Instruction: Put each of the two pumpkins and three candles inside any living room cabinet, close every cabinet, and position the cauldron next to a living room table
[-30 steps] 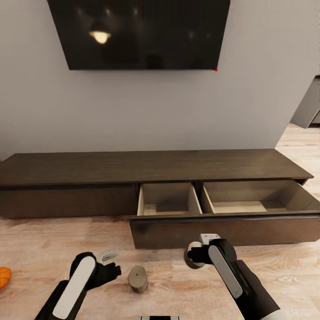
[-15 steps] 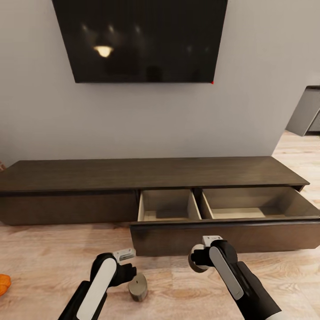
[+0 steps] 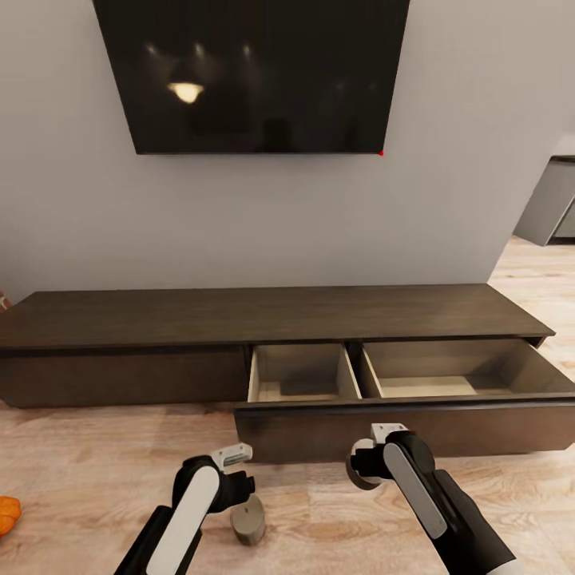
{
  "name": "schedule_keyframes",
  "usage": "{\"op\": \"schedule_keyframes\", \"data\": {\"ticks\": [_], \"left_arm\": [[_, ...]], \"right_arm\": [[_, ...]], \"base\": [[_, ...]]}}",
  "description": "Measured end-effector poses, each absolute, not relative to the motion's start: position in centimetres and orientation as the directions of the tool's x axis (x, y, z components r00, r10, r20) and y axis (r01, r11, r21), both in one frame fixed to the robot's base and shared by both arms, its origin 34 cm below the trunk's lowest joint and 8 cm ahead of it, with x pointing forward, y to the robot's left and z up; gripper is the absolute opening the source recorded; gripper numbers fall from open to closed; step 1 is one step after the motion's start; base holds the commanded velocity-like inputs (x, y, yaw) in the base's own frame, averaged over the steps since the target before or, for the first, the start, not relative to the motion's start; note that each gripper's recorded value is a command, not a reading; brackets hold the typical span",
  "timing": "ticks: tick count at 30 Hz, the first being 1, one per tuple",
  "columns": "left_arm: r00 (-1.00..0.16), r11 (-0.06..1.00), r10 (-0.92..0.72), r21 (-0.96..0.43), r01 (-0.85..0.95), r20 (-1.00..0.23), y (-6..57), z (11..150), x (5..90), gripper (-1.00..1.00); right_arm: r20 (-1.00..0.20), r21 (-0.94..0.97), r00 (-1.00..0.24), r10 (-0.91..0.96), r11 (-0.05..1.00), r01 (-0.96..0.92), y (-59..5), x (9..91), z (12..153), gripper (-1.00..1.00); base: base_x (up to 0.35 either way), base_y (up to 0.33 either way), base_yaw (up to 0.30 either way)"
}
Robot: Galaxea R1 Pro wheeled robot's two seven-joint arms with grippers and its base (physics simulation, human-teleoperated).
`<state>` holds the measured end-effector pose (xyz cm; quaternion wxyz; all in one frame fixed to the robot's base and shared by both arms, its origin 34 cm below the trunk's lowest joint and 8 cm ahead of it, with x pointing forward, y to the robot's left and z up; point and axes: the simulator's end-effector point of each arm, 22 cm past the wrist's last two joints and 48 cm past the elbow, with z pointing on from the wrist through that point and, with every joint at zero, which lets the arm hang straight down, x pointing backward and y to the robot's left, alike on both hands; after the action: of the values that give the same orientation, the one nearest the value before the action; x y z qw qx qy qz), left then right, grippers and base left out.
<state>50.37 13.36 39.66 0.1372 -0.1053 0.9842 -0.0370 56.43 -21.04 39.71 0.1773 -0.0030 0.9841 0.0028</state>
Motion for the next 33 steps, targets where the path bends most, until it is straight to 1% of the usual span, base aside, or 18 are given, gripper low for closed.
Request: {"op": "schedule_keyframes", "data": {"ticks": [3,8,11,12,15,17,20,23,26,28,33], "left_arm": [[-0.943,0.979,-0.2,-0.1,-0.18,-0.265,12.8,39.7,50.3,1.0],[-0.947,0.983,-0.176,-0.097,-0.155,-0.269,12.2,39.8,50.1,1.0],[-0.947,0.984,-0.173,-0.096,-0.153,-0.269,12.1,39.8,50.1,1.0],[-0.947,0.984,-0.172,-0.096,-0.152,-0.27,12.1,39.8,50.1,1.0],[-0.948,0.984,-0.172,-0.096,-0.151,-0.27,12.1,39.8,50.1,1.0],[-0.948,0.984,-0.172,-0.096,-0.151,-0.27,12.1,39.3,49.9,1.0],[-0.947,0.984,-0.171,-0.095,-0.151,-0.27,12.1,38.6,49.8,1.0],[-0.947,0.984,-0.171,-0.094,-0.151,-0.271,12.2,38.0,49.6,1.0],[-0.949,0.984,-0.171,-0.092,-0.152,-0.263,12.2,37.4,49.4,1.0],[-0.952,0.984,-0.171,-0.09,-0.152,-0.256,12.2,37.0,49.3,1.0],[-0.956,0.984,-0.173,-0.087,-0.156,-0.237,12.3,36.1,49.0,1.0]], "right_arm": [[-0.348,0.0,-0.937,-0.006,1.0,-0.006,-21.3,56.4,39.7,-1.0],[-0.343,-0.046,-0.939,-0.002,0.999,0.015,-24.8,56.4,39.4,-1.0],[-0.344,-0.063,-0.938,0.048,0.995,0.074,-28.6,56.6,39.7,-1.0],[-0.339,-0.011,-0.934,0.11,0.993,0.121,-29.6,56.6,39.8,-1.0],[-0.332,-0.02,-0.925,0.184,0.979,0.202,-34.8,55.9,40.1,-1.0],[-0.323,0.028,-0.917,0.234,0.971,0.238,-35.8,55.4,39.9,-1.0],[-0.317,0.106,-0.909,0.271,0.962,0.25,-35.0,54.8,39.8,-1.0],[-0.332,0.14,-0.909,0.252,0.966,0.217,-33.6,54.3,39.9,-1.0],[-0.309,0.182,-0.928,0.211,0.97,0.16,-30.9,53.2,39.0,-1.0],[-0.299,0.269,-0.934,0.197,0.956,0.115,-28.3,53.1,39.4,-1.0],[-0.28,0.433,-0.943,0.18,0.9,0.043,-25.1,52.9,40.6,-1.0]], "base": [[0.0,0.0,0.0],[0.0,0.0,0.0],[0.0,0.0,0.0],[0.0,0.0,0.0],[0.0,0.0,0.0],[0.0,0.0,0.0],[0.0,0.0,0.0],[0.0,0.0,0.0],[0.0,0.0,0.0],[0.0,0.0,0.0],[0.0,0.0,0.0]]}}
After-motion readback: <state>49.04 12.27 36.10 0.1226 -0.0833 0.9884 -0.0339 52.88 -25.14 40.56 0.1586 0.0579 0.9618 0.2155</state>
